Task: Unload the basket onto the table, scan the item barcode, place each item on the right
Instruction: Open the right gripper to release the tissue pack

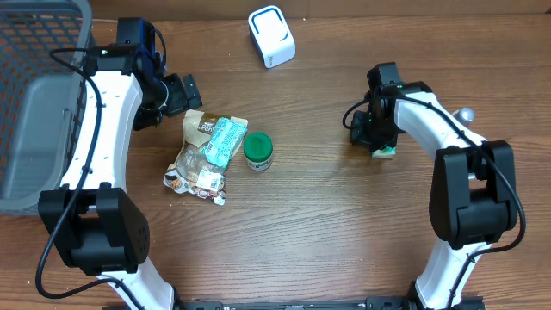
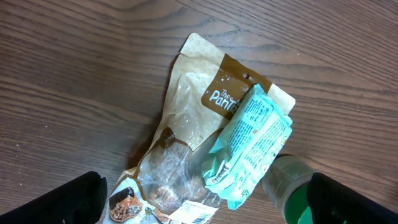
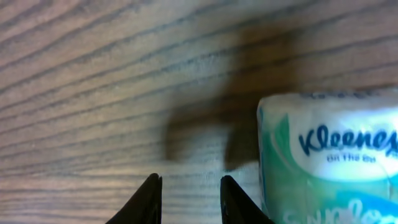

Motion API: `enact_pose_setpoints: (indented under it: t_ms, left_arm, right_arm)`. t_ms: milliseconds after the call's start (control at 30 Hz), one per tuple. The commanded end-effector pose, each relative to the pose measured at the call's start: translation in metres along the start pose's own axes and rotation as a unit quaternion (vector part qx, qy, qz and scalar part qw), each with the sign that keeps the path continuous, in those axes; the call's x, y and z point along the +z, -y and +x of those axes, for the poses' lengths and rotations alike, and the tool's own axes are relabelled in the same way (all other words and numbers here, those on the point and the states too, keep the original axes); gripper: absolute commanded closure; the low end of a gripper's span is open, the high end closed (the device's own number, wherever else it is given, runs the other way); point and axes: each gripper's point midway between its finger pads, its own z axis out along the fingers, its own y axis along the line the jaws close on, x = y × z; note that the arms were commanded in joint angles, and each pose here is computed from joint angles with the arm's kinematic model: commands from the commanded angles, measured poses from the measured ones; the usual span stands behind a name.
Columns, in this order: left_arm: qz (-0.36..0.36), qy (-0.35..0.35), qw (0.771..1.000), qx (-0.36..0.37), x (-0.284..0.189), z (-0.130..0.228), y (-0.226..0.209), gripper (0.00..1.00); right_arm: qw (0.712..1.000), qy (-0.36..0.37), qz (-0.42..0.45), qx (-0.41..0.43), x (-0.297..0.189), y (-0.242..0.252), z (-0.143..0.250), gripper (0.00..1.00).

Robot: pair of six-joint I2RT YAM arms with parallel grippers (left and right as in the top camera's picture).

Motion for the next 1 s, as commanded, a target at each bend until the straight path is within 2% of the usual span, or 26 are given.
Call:
enact_pose_setpoints:
  t_ms: [0, 100, 433, 833, 967]
  left_arm:
    - [-0.005, -0.006, 1.000, 0.007, 0.004, 0.003, -0.002, 0.00]
    - [-0.005, -0.006, 1.000, 0.007, 0.004, 0.003, -0.002, 0.00]
    - [-0.005, -0.006, 1.000, 0.007, 0.004, 0.003, -0.002, 0.00]
    - [-0.005, -0.006, 1.000, 0.007, 0.004, 0.003, -0.002, 0.00]
    - [-0.005, -0.006, 1.000, 0.007, 0.004, 0.003, -0.002, 0.00]
  right_arm:
    - [0.999, 0.021, 0.024, -0.007, 0.002, 0.007, -0.007, 0.73]
    - [0.997, 0.046, 0.054, -0.006, 0.000, 0.017, -0.018, 0.73]
    - [0.986, 0.044, 0.159, -0.004, -0.007, 0.055, -0.012, 0.73]
    - [0.982, 0.012, 0.182, 0.036, -0.012, 0.085, 0.000, 0.73]
    - [0.988, 0.004, 0.150, 0.043, -0.010, 0.074, 0.002, 0.72]
